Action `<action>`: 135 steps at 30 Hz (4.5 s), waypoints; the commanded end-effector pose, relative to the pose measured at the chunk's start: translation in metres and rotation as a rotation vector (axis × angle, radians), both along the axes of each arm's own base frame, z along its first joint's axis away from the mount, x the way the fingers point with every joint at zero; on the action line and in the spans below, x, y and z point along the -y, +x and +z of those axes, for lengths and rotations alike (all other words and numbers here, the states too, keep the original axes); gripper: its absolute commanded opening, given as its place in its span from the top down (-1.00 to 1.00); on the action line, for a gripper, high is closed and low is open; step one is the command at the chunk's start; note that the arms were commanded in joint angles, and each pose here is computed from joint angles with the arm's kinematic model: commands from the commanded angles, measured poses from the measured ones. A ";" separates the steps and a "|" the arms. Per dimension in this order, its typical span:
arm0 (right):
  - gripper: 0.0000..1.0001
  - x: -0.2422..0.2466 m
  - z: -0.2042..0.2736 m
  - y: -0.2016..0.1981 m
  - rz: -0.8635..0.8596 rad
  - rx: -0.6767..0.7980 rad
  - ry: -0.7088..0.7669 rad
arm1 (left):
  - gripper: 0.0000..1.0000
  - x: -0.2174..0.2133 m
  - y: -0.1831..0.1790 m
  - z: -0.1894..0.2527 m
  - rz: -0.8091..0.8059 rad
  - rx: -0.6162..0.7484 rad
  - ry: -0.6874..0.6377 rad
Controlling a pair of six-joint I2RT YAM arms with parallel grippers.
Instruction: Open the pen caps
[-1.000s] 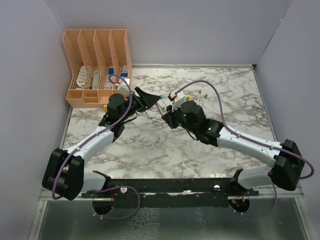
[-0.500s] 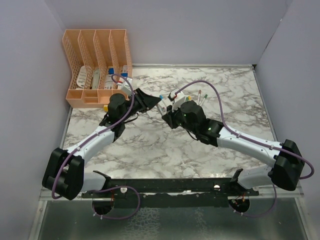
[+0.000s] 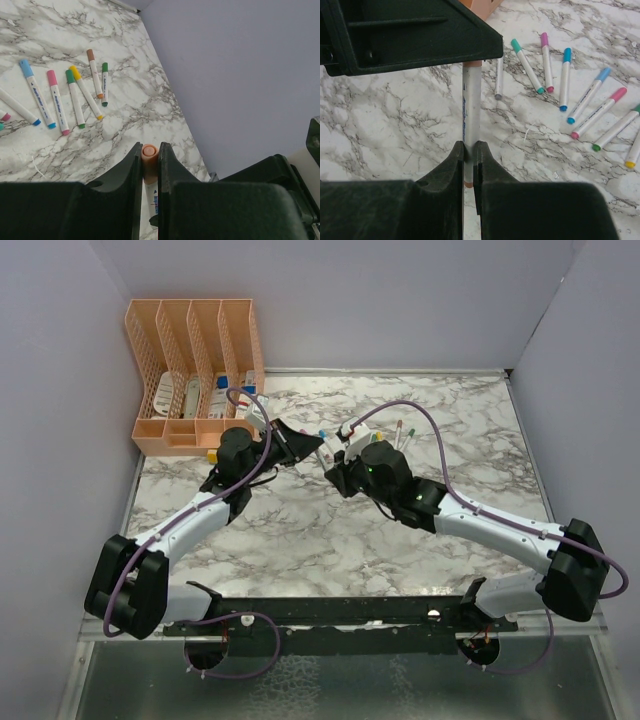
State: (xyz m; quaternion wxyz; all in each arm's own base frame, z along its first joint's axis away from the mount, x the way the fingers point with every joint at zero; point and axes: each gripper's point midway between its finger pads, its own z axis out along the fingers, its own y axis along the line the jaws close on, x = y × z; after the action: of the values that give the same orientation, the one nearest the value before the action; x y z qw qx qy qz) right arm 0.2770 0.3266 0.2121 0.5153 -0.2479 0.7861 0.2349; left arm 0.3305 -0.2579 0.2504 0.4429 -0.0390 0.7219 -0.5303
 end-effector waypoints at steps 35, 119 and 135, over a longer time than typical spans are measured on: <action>0.98 0.005 -0.017 0.001 0.023 -0.107 0.011 | 1.00 0.013 0.034 0.011 0.170 0.050 0.063; 0.20 0.099 -0.175 0.014 -0.296 -0.453 -0.164 | -0.03 0.038 -0.055 -0.210 0.154 -0.457 0.810; -0.36 0.017 -0.105 0.075 0.007 -0.254 -0.122 | -0.98 -0.088 -0.022 -0.106 0.529 -0.304 0.554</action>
State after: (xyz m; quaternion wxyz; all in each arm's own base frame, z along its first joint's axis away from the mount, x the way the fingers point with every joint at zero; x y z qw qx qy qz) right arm 0.3381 0.2742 0.0994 0.3944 -0.1883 0.8809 0.1815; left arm 0.3035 -0.2105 0.1304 0.4044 -0.1348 0.8861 -0.1821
